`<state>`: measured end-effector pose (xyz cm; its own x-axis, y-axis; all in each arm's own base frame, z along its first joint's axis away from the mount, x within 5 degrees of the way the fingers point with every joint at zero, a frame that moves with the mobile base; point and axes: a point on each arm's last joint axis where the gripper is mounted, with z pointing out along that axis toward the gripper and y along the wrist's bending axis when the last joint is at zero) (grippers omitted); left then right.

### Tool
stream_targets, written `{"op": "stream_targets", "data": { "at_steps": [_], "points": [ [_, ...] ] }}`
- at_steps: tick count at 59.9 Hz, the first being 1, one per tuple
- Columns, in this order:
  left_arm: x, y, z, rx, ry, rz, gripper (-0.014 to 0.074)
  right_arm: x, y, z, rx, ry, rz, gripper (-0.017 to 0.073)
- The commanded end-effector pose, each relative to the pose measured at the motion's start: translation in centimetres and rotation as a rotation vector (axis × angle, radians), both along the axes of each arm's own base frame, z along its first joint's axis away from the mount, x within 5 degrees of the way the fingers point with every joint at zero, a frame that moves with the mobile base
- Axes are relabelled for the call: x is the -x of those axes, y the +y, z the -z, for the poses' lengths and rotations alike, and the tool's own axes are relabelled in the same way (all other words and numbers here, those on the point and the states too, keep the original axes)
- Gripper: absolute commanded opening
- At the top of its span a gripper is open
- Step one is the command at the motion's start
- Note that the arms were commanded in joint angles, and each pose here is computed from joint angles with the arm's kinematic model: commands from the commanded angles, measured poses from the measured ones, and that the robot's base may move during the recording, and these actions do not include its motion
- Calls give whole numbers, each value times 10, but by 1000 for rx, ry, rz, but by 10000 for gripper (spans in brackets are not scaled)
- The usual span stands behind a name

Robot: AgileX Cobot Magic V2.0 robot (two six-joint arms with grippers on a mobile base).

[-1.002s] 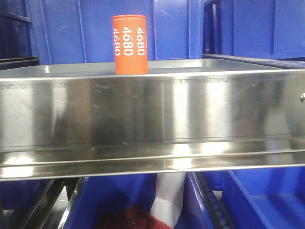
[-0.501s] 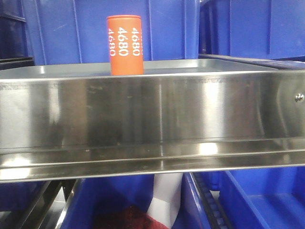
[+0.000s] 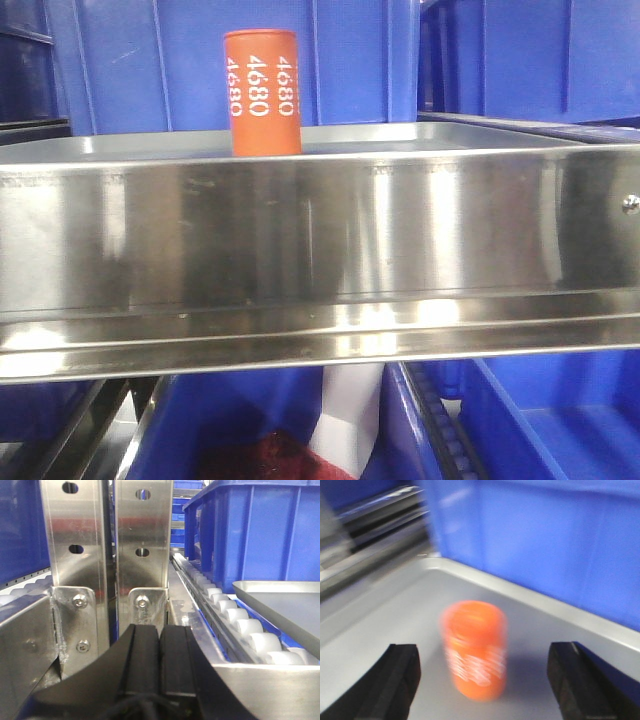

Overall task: Grab orange capacitor from left shelf to right conveyor
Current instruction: 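Close the right gripper around the orange cylinder's top, then lift the orange cylinder up off the shelf tray with the right gripper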

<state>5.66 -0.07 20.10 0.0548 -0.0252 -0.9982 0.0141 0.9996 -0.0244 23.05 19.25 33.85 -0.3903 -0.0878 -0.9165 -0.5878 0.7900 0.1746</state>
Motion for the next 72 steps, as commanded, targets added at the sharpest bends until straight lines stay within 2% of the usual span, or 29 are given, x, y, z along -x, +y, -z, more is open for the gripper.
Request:
{"op": "stream_targets", "data": {
  "at_steps": [1,26,30,33,36,43,48,55,72],
  "points": [
    [0,0,-1,10,-76,7,-126,-9,6,-21,-108,-126,15,625],
    [0,0,-1,10,-76,7,-126,-45,34,28,-99,-129,36,624],
    [0,0,-1,10,-76,7,-126,-48,36,33,-96,-126,38,595],
    [0,0,-1,10,-76,7,-126,-48,36,34,-94,-125,38,521],
    [0,0,-1,10,-76,7,-126,-48,36,34,-92,-122,38,410],
    [0,0,-1,10,-76,7,-126,-48,36,33,-94,-125,38,22],
    [0,0,-1,10,-76,7,-126,-47,35,31,-105,-134,40,91],
    [0,0,-1,10,-76,7,-126,-45,33,25,-114,-145,39,42],
    [0,0,-1,10,-76,7,-126,-22,15,-15,-166,-203,33,48]
  ]
}}
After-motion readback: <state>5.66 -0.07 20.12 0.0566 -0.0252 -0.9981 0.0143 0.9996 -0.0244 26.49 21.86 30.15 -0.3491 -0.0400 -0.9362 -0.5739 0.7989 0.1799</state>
